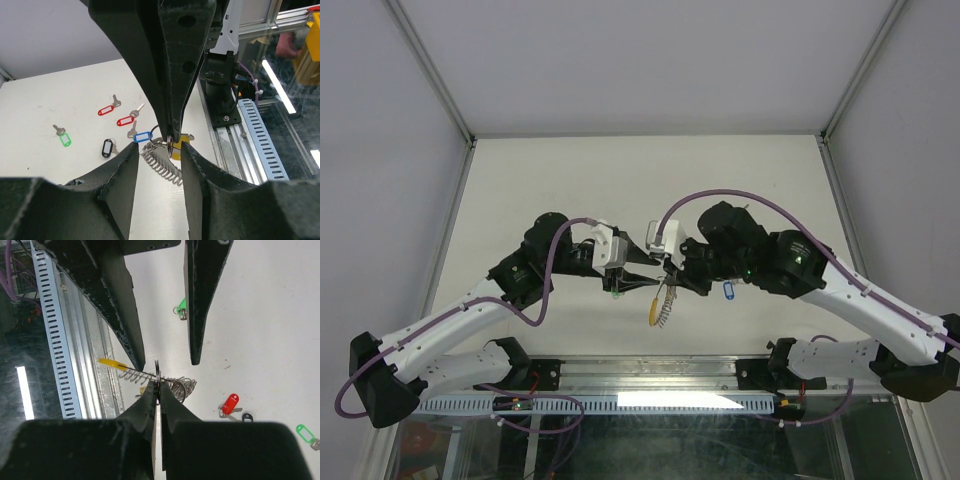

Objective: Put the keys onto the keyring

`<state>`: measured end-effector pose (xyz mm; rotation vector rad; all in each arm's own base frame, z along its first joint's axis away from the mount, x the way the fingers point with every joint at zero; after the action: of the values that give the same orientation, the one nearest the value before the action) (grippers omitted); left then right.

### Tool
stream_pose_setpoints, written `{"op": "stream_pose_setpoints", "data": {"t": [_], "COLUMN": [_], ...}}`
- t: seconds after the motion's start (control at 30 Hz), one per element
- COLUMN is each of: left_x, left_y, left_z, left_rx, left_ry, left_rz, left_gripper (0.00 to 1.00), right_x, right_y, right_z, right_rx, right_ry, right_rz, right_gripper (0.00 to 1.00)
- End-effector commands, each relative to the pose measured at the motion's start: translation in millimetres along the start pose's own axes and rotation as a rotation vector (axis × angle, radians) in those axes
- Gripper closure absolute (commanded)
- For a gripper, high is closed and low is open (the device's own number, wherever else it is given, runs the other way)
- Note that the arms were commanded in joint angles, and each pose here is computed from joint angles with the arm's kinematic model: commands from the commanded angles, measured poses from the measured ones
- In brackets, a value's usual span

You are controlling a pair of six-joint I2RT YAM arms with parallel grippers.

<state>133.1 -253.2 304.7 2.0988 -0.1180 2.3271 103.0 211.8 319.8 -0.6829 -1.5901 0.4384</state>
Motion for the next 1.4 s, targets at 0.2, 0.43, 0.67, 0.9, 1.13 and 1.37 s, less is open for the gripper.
{"op": "stream_pose_setpoints", "data": {"t": [0.2,0.43,0.67,0.9,1.13,1.37], "left_x": [20.5,19.8,17.0,15.5,14.9,13.9], "left_y": [1.1,2.6,2.8,2.3,2.8,3.9], "left_z": [-0.5,-0.1,-0.2,0.0,0.7,1.7], "left_rx": [-0.031,-0.041,-0.047,-0.047,-0.048,-0.048], "left_ry": [0.064,0.062,0.060,0.062,0.064,0.064], "left_rz": [-0.018,-0.014,-0.001,0.013,0.017,0.020], "left_gripper": [0.70,0.81,0.83,0.81,0.90,1.00], "right_x": [31.6,31.9,33.0,34.3,34.6,35.8], "right_y": [-7.8,-3.2,-5.0,-6.5,-7.4,-9.5], "right_z": [-0.3,-0.7,-4.0,-5.3,-5.7,-5.8], "right_rx": [-0.040,-0.052,-0.086,-0.103,-0.111,-0.118], "right_ry": [-0.039,-0.042,-0.036,-0.024,-0.020,-0.018], "right_rz": [-0.116,-0.103,-0.106,-0.112,-0.116,-0.134], "right_gripper": [1.00,1.00,1.00,1.00,1.00,1.00]}}
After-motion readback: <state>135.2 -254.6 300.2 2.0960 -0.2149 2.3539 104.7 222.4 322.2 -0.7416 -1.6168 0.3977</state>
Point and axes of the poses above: each gripper's point midway between its finger pads, its own y axis out along the fingers, its own z axis along the line the jaws close on, x = y × z, the point moved 7 cm from there along -y, back along the fingers, and after that the axes turned 5 degrees about -y, right-handed, at the moved point
